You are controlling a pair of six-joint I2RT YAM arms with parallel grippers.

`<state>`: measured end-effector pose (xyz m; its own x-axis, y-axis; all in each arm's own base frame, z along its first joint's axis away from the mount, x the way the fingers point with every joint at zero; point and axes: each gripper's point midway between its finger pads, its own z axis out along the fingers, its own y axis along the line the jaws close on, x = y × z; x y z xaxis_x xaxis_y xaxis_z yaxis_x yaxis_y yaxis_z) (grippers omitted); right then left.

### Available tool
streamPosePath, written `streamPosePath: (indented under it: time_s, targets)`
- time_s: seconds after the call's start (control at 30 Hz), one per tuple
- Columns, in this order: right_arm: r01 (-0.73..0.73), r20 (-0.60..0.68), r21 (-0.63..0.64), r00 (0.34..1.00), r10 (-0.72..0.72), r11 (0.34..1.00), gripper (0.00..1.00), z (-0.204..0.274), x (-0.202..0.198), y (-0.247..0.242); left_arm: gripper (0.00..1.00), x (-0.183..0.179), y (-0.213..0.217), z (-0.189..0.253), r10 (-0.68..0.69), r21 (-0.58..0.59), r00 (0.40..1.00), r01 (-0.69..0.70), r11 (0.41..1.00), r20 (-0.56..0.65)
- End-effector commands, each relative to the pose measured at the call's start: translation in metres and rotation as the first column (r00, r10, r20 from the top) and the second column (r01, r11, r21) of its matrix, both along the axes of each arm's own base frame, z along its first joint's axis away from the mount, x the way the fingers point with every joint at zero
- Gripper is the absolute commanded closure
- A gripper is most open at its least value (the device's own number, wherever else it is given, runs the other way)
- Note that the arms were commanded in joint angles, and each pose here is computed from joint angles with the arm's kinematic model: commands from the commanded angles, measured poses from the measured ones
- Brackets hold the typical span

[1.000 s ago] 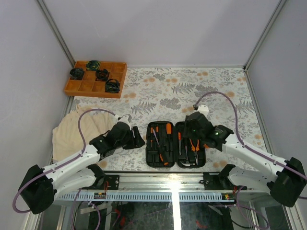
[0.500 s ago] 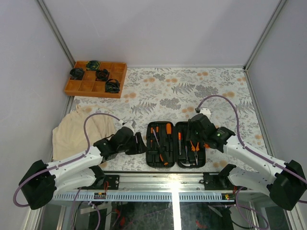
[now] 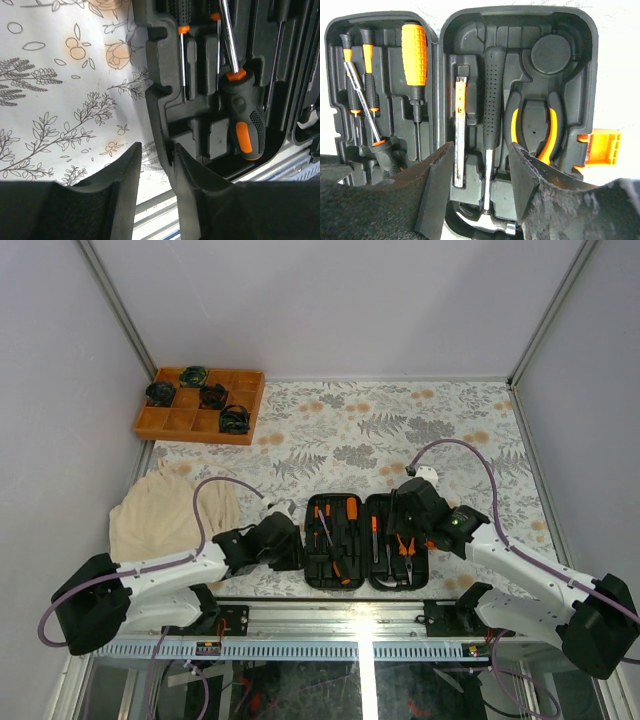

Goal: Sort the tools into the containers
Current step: Adjust the storage box at the center of the board.

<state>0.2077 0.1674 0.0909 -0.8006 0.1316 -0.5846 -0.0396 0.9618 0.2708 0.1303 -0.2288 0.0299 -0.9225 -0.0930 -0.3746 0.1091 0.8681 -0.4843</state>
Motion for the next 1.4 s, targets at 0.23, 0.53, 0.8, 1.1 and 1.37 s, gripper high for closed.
streamPosePath:
  time_s: [0.23,0.53,0.8,1.1,1.37]
  targets:
    - [-0.002,0.028,-0.004,1.000,0.003,1.000,0.45,0.010,0.003,-0.002,0.79,0.027,0.028,0.000,0.054,0.215,0.997,-0.065,0.975,0.055]
    - [0.014,0.023,-0.060,1.000,-0.013,0.998,0.44,0.008,0.004,-0.011,0.79,0.058,0.064,-0.002,0.159,0.280,0.986,-0.165,0.946,0.043]
    - [0.020,0.036,-0.083,0.999,-0.017,0.996,0.44,0.012,0.007,-0.015,0.75,0.096,0.078,0.007,0.224,0.306,0.972,-0.235,0.922,0.072]
    - [0.014,0.066,-0.079,0.998,-0.009,0.997,0.43,0.021,0.007,-0.018,0.69,0.143,0.067,0.023,0.232,0.286,0.965,-0.257,0.923,0.121]
    - [0.013,0.082,-0.120,0.997,-0.003,0.993,0.43,0.025,0.014,-0.025,0.52,0.134,0.038,0.069,0.147,0.186,0.958,-0.195,0.963,0.245]
